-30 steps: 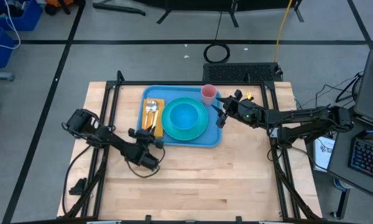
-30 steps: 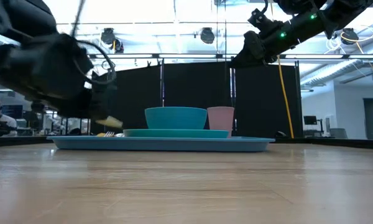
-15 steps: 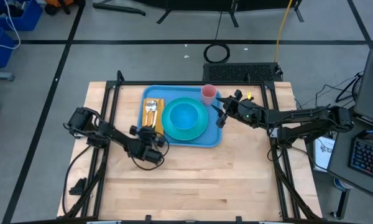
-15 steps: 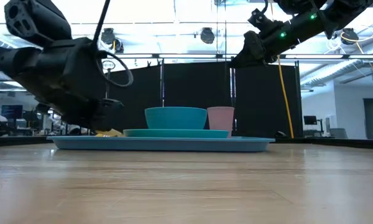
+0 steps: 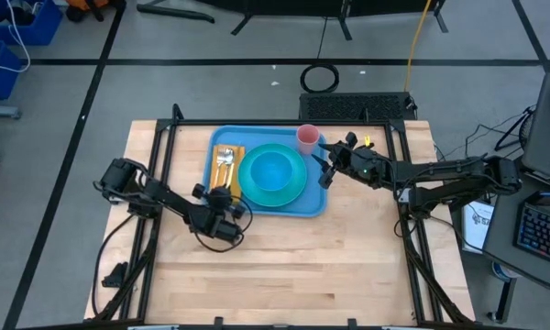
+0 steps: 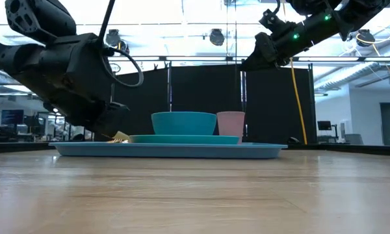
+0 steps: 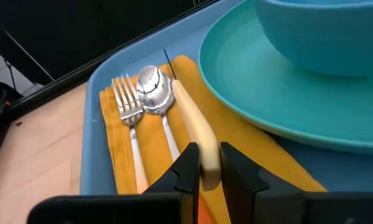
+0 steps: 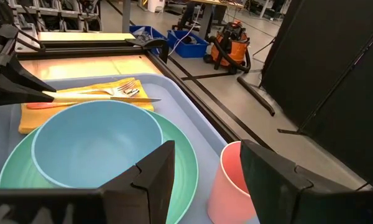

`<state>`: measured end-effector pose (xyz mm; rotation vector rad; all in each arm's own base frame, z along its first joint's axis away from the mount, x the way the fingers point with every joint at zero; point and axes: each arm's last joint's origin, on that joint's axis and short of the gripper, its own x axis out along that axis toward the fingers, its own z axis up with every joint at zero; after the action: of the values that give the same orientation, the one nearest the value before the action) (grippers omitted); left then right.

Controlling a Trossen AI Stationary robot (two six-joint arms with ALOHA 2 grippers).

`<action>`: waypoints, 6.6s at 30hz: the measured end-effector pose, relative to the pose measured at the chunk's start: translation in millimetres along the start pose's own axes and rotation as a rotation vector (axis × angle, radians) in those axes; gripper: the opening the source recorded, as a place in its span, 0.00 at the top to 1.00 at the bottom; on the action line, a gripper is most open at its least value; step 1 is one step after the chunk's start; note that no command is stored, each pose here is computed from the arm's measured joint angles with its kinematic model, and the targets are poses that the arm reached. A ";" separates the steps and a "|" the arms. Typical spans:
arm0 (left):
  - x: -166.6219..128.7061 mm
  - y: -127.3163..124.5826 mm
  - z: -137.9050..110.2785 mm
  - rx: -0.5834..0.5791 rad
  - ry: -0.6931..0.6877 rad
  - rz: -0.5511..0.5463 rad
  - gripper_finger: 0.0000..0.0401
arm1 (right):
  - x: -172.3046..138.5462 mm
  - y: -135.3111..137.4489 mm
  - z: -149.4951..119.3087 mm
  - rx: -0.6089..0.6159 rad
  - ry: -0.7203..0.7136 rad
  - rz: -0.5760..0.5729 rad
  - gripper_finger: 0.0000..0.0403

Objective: Set up tray
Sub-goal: Put the yellow knife on the yellow napkin to the right of the orange spoon, then return to Home Position

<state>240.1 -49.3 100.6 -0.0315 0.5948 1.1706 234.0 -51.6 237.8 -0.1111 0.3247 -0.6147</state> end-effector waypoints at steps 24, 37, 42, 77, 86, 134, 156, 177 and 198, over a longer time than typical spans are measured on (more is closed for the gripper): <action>-5.4 -2.0 7.6 0.062 0.142 0.003 0.89 | 0.0 0.0 0.0 0.000 0.000 0.000 0.57; 0.2 -4.3 8.2 0.139 0.234 -0.035 0.84 | 0.0 0.0 0.0 0.000 0.000 0.000 0.57; 0.1 -7.2 8.4 0.148 0.248 -0.065 0.86 | 0.0 0.0 0.0 0.000 0.000 0.000 0.57; -6.7 -8.9 8.5 0.186 0.208 -0.087 0.72 | 0.0 0.0 0.0 0.000 0.000 0.000 0.57; -23.5 -8.8 8.3 0.168 0.037 -0.085 0.72 | 0.0 0.0 -0.1 0.000 0.000 0.000 0.57; -159.7 117.9 40.0 -0.180 -0.535 -0.635 0.72 | 0.0 -0.1 0.6 0.003 -0.006 -0.001 0.57; -171.4 106.9 31.7 -0.139 -0.383 -0.693 0.72 | 0.0 0.0 0.6 0.043 -0.006 0.000 0.58; -178.5 32.8 121.5 0.206 -0.540 -1.242 0.72 | -94.4 75.2 26.1 0.033 -0.258 0.374 0.58; -109.3 96.0 136.8 0.182 -0.783 -1.588 0.72 | -159.8 27.6 1.0 0.115 -0.326 0.415 0.57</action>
<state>186.4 -59.1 292.7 0.0974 -0.1283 -0.4511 126.7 63.9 275.8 -0.0303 -0.0077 -0.1958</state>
